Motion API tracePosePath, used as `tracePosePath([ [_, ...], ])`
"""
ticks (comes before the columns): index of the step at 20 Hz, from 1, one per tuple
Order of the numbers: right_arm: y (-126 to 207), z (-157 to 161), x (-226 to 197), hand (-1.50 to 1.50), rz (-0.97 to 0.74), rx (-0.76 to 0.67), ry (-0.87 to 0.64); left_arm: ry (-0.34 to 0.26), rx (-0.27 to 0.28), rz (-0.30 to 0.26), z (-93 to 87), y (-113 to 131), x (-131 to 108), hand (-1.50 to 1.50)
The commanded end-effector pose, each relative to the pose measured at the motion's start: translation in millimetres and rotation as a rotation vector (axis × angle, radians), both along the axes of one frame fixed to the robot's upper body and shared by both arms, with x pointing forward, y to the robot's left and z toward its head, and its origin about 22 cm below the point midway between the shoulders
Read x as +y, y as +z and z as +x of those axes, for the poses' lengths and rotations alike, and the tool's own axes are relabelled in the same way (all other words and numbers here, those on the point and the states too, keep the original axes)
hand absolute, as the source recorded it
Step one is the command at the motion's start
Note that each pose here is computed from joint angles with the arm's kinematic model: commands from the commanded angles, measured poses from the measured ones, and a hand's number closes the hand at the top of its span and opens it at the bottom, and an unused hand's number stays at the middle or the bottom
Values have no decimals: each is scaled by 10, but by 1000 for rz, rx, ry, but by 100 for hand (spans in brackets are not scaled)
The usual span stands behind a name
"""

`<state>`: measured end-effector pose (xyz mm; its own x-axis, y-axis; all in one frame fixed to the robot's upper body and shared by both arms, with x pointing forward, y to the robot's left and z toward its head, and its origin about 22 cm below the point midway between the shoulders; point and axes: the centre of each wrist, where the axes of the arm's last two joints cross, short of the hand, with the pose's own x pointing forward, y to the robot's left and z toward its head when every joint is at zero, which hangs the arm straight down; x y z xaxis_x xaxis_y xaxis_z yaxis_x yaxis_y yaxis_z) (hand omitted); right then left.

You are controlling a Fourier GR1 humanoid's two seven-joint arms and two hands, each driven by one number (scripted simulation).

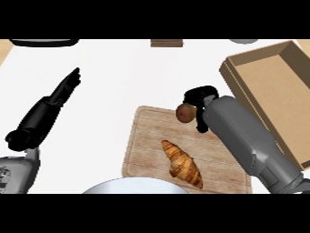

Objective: Pick the pear from the cutting board and place it in the cardboard box

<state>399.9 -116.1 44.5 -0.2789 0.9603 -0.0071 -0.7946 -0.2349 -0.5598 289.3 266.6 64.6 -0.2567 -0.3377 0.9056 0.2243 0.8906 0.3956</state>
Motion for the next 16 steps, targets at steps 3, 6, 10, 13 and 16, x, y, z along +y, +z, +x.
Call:
tracePosePath([
  [3, 85, 80, 74, 150, 165, -299, -173, -22, -7, 0, -17, 12, -133, 0],
  [6, 348, 179, 28, 150, 312, -560, -342, -25, -8, 1, -20, -31, -87, 0],
  [10, 367, 206, 100, 150, 356, -751, -328, -16, -4, 1, 44, -7, -10, 0],
  [13, 487, 294, 40, 150, 361, -904, -287, 3, -3, 14, 137, 83, -29, 0],
  [16, 535, 210, 371, 150, 322, -993, -220, -12, -4, 5, 81, 128, -76, 0],
])
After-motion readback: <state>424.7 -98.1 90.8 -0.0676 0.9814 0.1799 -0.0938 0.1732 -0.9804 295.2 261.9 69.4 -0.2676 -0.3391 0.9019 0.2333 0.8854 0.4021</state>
